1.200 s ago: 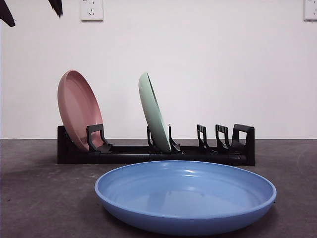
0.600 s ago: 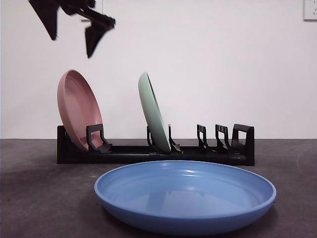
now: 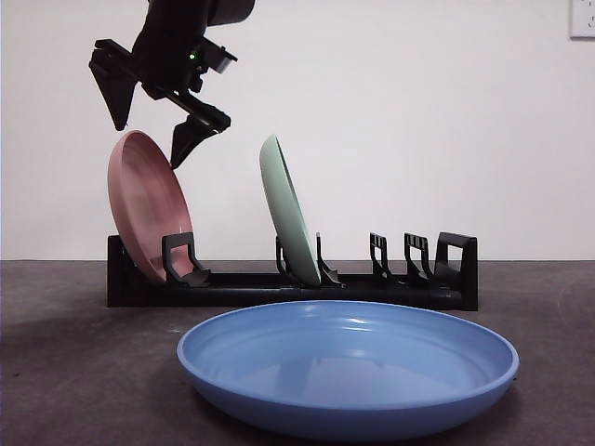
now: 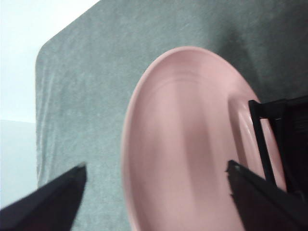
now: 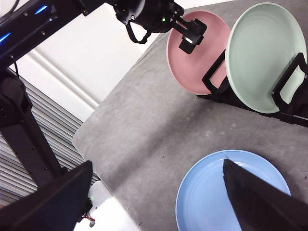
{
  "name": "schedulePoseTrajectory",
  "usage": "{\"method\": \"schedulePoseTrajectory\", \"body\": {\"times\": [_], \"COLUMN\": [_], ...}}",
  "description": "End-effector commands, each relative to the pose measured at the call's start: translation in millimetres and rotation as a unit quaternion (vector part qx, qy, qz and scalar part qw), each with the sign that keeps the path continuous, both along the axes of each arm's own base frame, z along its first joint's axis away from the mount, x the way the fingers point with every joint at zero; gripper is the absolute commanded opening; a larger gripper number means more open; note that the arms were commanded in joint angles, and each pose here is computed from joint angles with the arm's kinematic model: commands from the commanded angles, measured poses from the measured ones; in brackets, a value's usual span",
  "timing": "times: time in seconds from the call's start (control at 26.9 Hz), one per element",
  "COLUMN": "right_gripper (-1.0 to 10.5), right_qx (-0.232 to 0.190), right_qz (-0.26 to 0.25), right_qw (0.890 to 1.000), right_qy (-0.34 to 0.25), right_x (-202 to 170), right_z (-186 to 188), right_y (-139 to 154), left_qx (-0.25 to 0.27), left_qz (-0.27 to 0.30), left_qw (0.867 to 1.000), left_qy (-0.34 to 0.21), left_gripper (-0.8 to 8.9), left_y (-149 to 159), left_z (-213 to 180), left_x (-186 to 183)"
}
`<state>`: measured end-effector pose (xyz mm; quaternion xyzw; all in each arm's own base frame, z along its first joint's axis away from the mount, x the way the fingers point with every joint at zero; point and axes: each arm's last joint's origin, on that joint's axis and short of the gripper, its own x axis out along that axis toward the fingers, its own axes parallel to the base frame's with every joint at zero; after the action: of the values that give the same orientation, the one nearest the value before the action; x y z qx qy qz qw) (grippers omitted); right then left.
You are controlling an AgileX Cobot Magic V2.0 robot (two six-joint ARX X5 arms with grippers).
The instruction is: Place the plate
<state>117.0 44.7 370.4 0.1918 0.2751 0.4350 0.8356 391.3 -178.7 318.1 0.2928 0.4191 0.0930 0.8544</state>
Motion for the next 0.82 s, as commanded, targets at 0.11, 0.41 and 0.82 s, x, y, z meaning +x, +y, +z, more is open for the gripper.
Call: {"method": "schedulePoseTrajectory", "body": {"times": [0.11,0.41,0.82], "right_gripper": [4.3,4.3,4.3], "right_qx": [-0.003,-0.003,-0.004], "right_qz": [0.005,0.006,0.006], "right_qw": [1.0,1.0,1.0], "right_qy": [-0.014,-0.015,-0.015], "right_x": [0.8,0.8,0.9], "right_z": [4.0,3.9,3.9], "right_y": [0.8,0.8,0.8], "left_qx": [0.005,0.019,0.02], "left_qz": [0.004,0.015,0.014], "left_qw": [1.0,1.0,1.0], "left_qy": [-0.013,-0.013,-0.011], "left_gripper": [3.33,1.77,0.48], "left_y": [-3.6,2.0,1.7], "left_z": [2.0,1.9,1.7], "left_x": [4.1,5.5,4.9]}}
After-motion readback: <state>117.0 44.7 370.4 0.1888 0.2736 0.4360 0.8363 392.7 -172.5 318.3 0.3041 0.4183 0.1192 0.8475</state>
